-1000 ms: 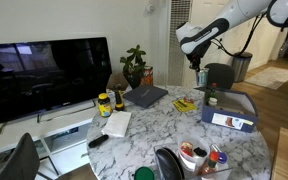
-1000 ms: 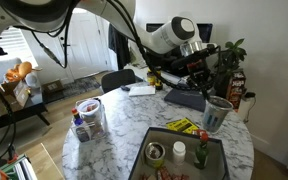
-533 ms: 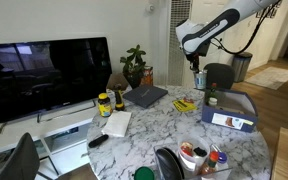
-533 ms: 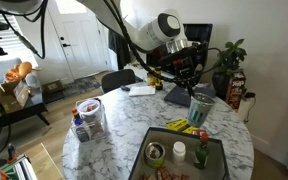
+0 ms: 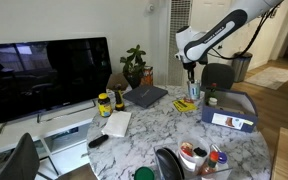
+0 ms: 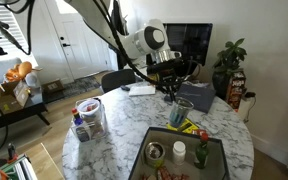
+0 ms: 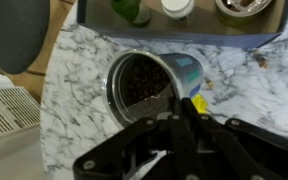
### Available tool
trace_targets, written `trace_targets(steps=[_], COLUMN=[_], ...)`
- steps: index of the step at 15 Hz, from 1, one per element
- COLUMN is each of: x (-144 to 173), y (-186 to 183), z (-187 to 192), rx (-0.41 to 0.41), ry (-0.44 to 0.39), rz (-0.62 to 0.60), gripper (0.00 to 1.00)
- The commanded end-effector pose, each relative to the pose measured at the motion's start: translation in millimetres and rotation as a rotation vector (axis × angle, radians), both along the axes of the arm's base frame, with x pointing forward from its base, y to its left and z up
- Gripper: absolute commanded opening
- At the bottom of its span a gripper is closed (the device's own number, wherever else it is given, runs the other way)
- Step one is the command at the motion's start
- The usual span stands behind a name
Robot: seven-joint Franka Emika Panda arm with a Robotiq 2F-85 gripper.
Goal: Shift the silver cup to the left
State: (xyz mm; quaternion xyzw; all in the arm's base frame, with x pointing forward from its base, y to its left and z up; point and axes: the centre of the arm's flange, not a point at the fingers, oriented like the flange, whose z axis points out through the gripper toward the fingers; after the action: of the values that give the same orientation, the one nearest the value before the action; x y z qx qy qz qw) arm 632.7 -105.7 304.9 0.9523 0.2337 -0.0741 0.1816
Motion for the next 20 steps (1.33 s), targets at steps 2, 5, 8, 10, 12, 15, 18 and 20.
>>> trace_targets(steps=[2, 5, 8, 10, 12, 15, 18, 20], x=[-86.0, -116.1, -83.4, -91.5, -92.3, -117.8, -156.5, -180.0], y=[56.5, 103.2, 103.8, 107.6, 105.4, 178.2, 250.7, 292.1], z=[8.8, 6.4, -0.4, 0.7, 1.7, -5.5, -12.4, -12.7], rx=[0.105, 0.15, 0.126, 0.127, 0.127, 0.198, 0.208, 0.199], ry=[-0.012, -0.039, -0.031, -0.03, -0.03, -0.093, -0.163, -0.237], rz=[0.232, 0.386, 0.351, 0.363, 0.366, 0.552, 0.72, 0.828], gripper=[0.02, 0.02, 0.07, 0.07, 0.02, 0.02, 0.02, 0.02])
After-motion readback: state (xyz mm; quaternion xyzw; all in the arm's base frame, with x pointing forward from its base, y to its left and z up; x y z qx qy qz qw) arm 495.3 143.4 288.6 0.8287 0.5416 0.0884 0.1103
